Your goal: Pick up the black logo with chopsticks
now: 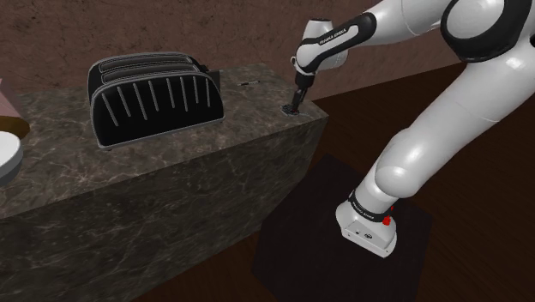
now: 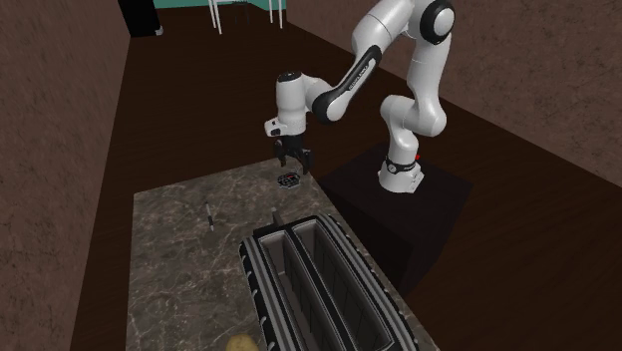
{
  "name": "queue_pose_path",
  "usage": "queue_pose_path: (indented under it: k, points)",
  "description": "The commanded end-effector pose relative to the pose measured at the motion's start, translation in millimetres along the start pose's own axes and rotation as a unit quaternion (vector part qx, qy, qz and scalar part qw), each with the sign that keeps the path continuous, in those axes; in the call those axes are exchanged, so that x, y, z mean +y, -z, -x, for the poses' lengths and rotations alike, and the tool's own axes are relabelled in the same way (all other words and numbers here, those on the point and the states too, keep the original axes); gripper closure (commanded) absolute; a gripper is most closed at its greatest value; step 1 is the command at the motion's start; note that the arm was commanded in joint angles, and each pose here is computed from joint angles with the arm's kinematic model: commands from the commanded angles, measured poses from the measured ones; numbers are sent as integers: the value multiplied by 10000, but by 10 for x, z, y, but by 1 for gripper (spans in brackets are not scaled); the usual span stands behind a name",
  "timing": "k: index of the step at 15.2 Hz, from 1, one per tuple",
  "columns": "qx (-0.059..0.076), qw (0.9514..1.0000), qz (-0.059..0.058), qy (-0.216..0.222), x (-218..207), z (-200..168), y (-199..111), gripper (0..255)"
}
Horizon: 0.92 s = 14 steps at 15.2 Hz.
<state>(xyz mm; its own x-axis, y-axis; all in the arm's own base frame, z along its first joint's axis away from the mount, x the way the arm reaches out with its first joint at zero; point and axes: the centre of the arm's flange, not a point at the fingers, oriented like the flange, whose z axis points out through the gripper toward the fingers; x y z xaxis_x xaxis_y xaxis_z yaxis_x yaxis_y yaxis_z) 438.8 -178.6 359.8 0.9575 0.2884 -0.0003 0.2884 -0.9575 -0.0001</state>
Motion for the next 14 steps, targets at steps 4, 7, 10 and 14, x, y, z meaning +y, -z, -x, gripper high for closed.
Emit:
queue_pose_path:
  k: [4, 7, 10, 14]
  points:
    - [-1, 10000, 2, 12, 29, -2, -267, 0]
    - [-1, 10000, 3, 12, 29, -2, -350, 0]
    - [-1, 10000, 3, 12, 25, -3, -355, 255]
    - [-1, 10000, 3, 12, 27, -6, -354, 255]
